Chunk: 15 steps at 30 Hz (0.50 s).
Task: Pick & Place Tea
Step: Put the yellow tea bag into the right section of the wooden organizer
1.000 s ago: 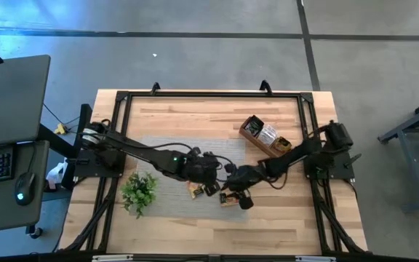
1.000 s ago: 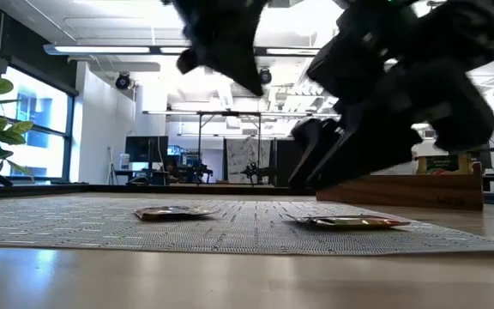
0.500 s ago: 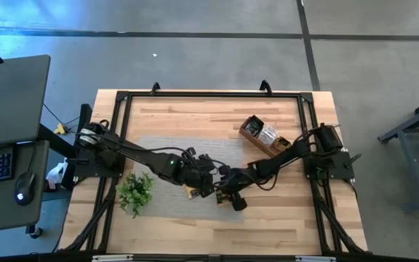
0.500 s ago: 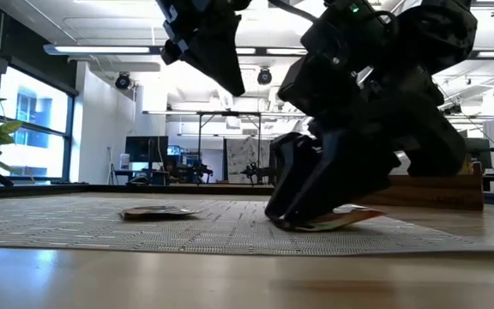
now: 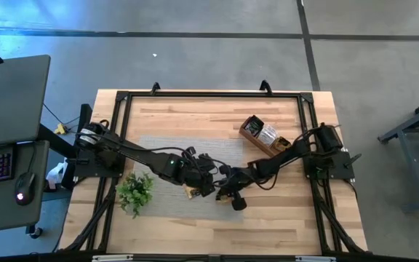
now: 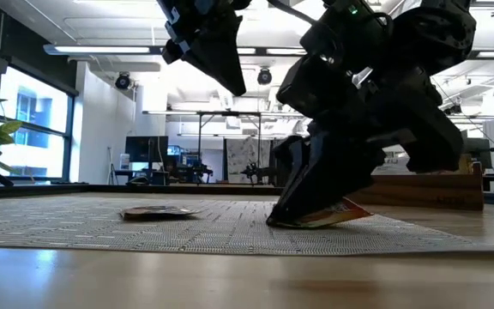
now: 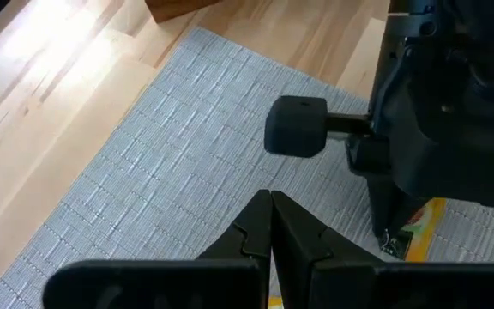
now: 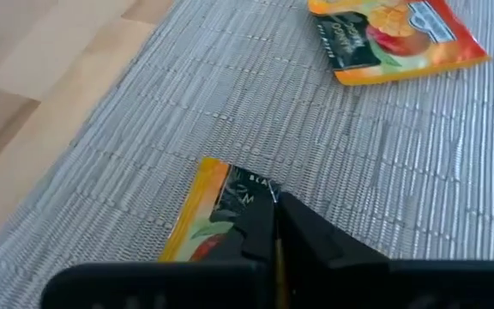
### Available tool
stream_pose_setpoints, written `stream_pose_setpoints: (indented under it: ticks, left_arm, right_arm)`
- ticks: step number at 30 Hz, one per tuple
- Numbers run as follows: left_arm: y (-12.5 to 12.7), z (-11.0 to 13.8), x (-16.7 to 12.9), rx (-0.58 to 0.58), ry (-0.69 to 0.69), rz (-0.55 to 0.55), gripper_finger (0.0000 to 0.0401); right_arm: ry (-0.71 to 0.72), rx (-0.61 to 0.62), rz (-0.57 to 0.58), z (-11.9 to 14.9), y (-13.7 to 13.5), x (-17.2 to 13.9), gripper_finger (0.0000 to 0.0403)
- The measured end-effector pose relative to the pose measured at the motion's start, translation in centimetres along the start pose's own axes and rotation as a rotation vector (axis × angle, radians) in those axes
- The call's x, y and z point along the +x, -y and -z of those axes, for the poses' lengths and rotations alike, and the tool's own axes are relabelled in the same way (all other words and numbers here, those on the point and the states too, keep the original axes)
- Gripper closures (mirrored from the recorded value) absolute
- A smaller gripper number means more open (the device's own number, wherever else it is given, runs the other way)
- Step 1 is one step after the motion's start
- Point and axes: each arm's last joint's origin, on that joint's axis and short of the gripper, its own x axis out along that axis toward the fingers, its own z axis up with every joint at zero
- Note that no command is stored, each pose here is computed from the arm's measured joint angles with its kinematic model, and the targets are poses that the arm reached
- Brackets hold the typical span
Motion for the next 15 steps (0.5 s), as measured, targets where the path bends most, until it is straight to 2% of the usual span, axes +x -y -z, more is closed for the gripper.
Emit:
stream_pose_setpoints:
  ticks: [3, 6, 9, 13, 15]
  left_arm:
    - [0.0, 0.0, 0.0, -0.004, 0.002, 0.001, 0.0401]
    - [0.0, 0.0, 0.0, -0.005, 0.002, 0.0, 0.0401]
    - [0.0, 0.0, 0.0, -0.004, 0.001, 0.0, 0.0401]
    - [0.0, 0.0, 0.0, -0.004, 0.001, 0.0, 0.0401]
    - [0.0, 0.0, 0.0, -0.006, 0.0, -0.001, 0.0401]
  right_arm:
    - [0.027, 0.041, 0.039, -0.9, -0.3, -1.3, 0.0383]
    - [0.037, 0.034, 0.125, -2.1, -0.8, -3.7, 0.0383]
    - [0.053, 0.068, 0.261, -3.5, -1.3, -7.2, 0.0395]
    - [0.01, 0.135, 0.453, -3.6, -2.4, -12.4, 0.0394]
    - [0.024, 0.19, 0.6, -3.3, -3.0, -15.3, 0.039]
